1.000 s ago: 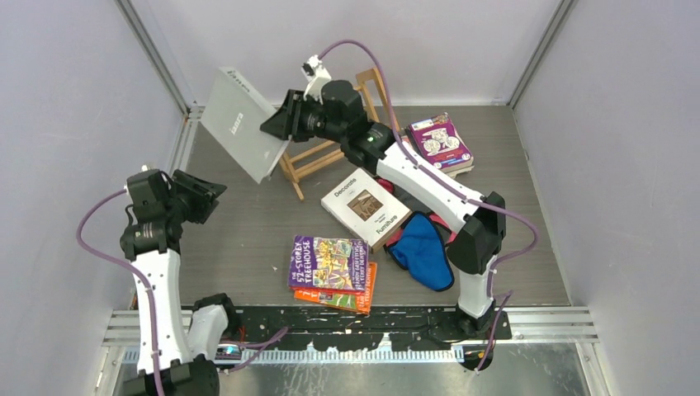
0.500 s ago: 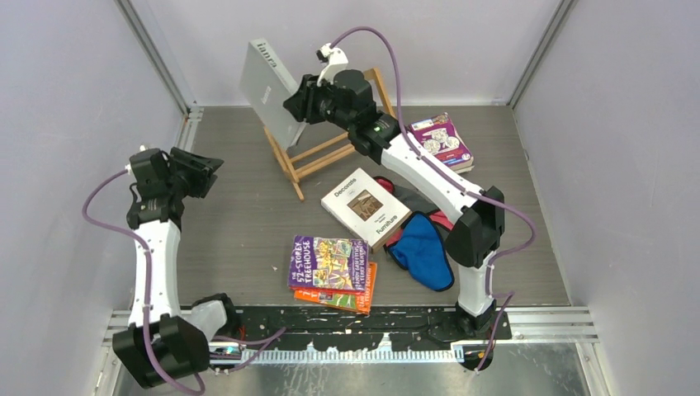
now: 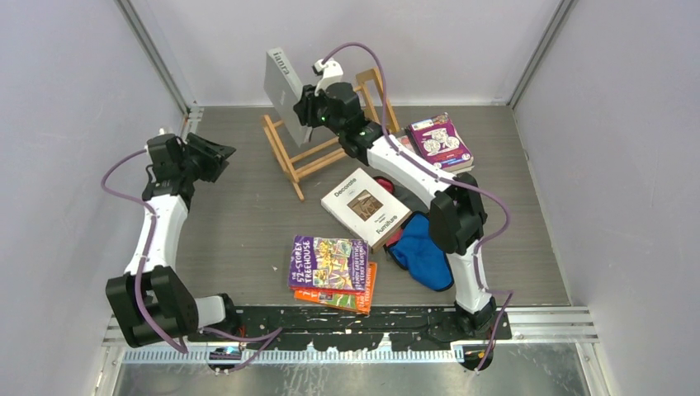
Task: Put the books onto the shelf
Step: Place the book on the shelf.
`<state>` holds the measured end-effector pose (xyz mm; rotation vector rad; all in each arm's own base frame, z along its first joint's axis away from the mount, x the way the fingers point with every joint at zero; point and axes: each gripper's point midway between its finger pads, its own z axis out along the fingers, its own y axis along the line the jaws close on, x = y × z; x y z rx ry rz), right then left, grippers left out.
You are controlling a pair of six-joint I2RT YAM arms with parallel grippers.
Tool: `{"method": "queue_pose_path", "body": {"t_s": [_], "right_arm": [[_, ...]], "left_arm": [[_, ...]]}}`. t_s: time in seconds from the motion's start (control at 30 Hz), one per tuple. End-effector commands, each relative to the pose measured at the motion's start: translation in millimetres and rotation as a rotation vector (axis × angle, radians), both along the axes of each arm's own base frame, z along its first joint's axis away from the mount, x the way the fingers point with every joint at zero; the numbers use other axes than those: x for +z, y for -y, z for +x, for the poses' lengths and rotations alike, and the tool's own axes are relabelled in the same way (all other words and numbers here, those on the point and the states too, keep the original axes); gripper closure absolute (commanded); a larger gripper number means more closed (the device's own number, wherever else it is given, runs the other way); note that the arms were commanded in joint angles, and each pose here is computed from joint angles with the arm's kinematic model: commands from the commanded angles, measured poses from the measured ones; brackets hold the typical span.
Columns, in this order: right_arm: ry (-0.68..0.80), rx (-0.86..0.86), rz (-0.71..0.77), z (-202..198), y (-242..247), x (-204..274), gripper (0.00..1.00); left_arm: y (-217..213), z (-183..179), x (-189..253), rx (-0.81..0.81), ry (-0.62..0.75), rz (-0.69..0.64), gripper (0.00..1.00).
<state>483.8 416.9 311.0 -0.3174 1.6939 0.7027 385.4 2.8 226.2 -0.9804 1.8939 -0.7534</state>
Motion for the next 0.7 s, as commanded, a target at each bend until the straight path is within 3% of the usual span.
{"method": "queue_pose_path", "body": {"t_s": [0.0, 0.4, 0.5, 0.67], "right_arm": [[0.1, -0.012, 0.042, 11.0, -6.3, 8.9, 0.83], [0.091, 0.004, 0.0, -1.9, -25.7, -50.2, 0.8], [0.088, 0.013, -0.02, -13.3, -32.3, -60.1, 0.73], [0.081, 0.01, -0.063, -30.7, -40.1, -74.9, 0.53]], "left_arm": [[9.8, 23.6, 33.1, -0.055, 0.152, 0.073, 0.52], [22.0, 39.5, -0.4, -0.085, 0.124, 0.071, 0.53], [22.9, 38.7, -3.4, -0.082, 0.116, 0.066, 0.53], [25.3, 38.3, -0.9, -0.085, 0.122, 0.069, 0.53]]}}
